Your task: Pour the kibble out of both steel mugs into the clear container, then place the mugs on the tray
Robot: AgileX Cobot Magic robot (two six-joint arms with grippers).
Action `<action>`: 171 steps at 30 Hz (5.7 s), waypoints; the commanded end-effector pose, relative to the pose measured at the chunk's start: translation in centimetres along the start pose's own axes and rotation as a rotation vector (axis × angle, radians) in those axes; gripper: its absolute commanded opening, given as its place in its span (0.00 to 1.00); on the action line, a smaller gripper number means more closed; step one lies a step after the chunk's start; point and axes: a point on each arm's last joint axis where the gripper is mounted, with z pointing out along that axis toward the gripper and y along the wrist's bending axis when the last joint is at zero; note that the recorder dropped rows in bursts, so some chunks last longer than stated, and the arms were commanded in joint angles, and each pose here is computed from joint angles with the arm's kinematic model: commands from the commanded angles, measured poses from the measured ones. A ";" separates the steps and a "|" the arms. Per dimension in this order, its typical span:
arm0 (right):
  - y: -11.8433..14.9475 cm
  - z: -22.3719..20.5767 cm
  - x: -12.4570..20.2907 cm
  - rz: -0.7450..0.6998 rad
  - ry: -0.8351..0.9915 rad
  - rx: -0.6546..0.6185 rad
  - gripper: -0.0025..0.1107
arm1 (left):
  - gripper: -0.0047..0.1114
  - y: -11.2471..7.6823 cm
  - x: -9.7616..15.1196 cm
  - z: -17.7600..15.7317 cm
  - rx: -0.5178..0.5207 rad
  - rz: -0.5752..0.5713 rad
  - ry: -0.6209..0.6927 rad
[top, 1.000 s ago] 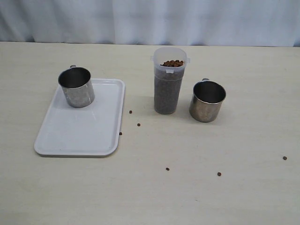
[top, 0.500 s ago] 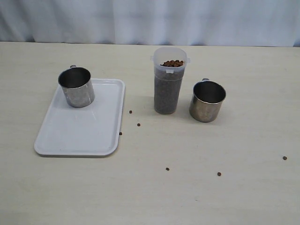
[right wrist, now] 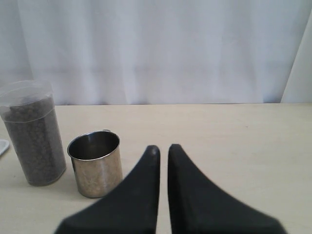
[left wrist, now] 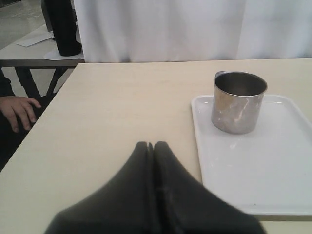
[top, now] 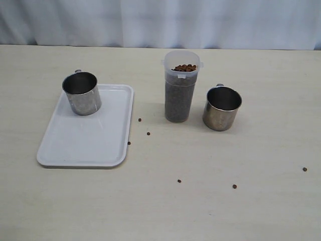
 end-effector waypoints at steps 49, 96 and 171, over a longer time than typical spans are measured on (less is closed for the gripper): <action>0.0 0.0 0.0 -0.002 -0.009 -0.003 0.06 | 0.04 0.2 -1.2 -0.1 -0.019 0.018 -0.145; 3.6 8.9 1.3 -0.112 0.123 -0.253 0.42 | 0.04 -0.1 -1.3 -0.1 0.027 0.028 -0.150; 5.9 21.4 5.9 -0.098 0.324 -0.189 0.06 | 0.04 -0.1 -1.3 -0.1 0.026 0.030 -0.152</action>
